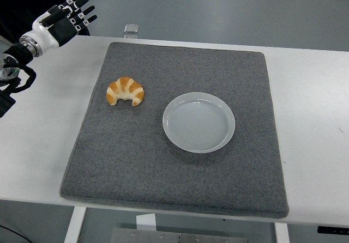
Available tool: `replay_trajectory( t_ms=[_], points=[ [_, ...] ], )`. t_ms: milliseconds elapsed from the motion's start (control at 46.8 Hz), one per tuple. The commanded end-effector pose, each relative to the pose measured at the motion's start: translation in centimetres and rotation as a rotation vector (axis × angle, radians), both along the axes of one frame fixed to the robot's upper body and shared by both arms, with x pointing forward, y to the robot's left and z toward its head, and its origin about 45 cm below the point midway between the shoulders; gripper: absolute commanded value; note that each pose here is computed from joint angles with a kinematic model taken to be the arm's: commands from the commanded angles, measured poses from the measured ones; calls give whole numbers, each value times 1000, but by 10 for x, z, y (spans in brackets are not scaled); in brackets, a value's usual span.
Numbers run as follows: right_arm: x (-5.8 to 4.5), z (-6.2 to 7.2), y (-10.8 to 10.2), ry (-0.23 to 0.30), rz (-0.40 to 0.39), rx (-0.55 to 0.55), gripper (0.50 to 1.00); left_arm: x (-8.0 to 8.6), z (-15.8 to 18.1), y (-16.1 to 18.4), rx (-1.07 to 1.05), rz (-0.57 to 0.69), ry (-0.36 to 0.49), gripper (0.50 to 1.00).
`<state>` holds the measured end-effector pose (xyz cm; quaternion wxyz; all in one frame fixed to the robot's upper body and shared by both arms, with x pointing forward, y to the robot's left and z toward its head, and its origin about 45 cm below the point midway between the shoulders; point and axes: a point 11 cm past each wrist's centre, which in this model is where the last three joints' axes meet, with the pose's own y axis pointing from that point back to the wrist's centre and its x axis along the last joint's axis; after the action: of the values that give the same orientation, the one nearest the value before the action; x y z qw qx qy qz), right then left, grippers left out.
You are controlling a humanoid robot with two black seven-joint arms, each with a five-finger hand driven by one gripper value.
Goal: Place the bread on the plate
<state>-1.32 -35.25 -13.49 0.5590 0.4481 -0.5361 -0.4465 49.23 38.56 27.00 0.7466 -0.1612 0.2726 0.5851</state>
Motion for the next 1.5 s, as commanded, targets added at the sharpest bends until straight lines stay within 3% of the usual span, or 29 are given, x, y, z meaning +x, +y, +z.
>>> replay_trajectory(
  t_ms=[0,449,726,1090,1474],
  points=[
    [-1,0,0,1,0,0,952,0,-1,-1,-1,-2,1,999],
    [-1,0,0,1,0,0,952,1,3,6,-1,20,-11,999],
    [-1,0,0,1,0,0,952,2,27,24,10,90,-116,996],
    [0,0,0,-1,0,0,952,-2,57,54,244,75,-135,996],
    [0,0,0,-1,0,0,952,-2,70,36,494,-62,-141,999]
  ],
)
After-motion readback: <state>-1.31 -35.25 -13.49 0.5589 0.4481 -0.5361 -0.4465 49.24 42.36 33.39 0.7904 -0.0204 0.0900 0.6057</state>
